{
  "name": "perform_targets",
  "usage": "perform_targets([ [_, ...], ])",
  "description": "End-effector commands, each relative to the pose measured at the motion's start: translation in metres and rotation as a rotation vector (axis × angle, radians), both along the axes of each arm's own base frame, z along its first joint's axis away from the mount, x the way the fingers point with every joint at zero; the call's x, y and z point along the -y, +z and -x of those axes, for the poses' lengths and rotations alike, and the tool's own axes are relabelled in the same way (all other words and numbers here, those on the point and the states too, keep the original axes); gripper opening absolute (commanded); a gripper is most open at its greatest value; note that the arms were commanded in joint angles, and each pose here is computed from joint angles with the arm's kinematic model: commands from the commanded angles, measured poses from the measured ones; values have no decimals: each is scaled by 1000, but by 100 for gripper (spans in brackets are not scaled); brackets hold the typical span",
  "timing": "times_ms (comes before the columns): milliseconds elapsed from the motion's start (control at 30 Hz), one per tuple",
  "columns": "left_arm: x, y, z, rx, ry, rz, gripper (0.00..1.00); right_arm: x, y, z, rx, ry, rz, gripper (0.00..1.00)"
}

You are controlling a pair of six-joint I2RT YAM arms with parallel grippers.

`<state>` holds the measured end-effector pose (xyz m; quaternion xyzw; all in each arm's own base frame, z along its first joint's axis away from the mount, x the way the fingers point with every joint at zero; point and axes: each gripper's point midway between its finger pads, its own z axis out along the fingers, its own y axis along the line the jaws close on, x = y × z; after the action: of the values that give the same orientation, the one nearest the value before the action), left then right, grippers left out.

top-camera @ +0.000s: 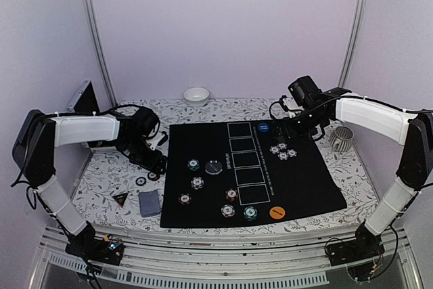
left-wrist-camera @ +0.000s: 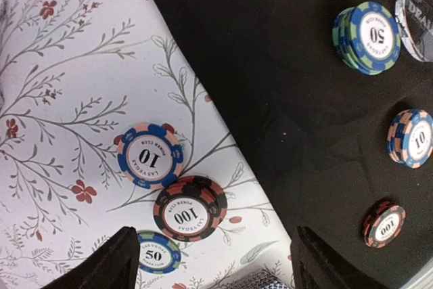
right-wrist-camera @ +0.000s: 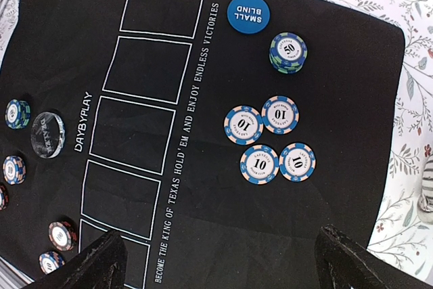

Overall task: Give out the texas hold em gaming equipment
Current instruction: Pick up the pile of poker chips from the center of the board.

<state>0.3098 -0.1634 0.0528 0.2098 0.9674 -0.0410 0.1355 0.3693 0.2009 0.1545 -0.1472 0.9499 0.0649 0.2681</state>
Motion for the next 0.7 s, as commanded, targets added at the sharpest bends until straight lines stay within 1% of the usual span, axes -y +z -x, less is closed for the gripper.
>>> perform_targets([
  [0, -11, -12, -4, -28, 20, -35, 80, 1, 2, -2, 0, 0, 0, 99],
  [233, -20, -40, -1, -109, 52, -70, 83, 3, -1, 1, -6, -3, 8, 99],
  [333, -27, -49, 1, -121, 61, -111, 82, 3, 0, 1, -4, -4, 8, 99],
  [367, -29, -50, 1, -121, 62, -119, 80, 4, -1, 1, -6, -4, 10, 99],
  [533, -26, -54, 1, -131, 58, -110, 65, 3, -3, 1, -10, -2, 10, 99],
  [667, -26, -57, 4, -144, 50, -105, 56, 3, -3, 1, -10, -2, 9, 99],
])
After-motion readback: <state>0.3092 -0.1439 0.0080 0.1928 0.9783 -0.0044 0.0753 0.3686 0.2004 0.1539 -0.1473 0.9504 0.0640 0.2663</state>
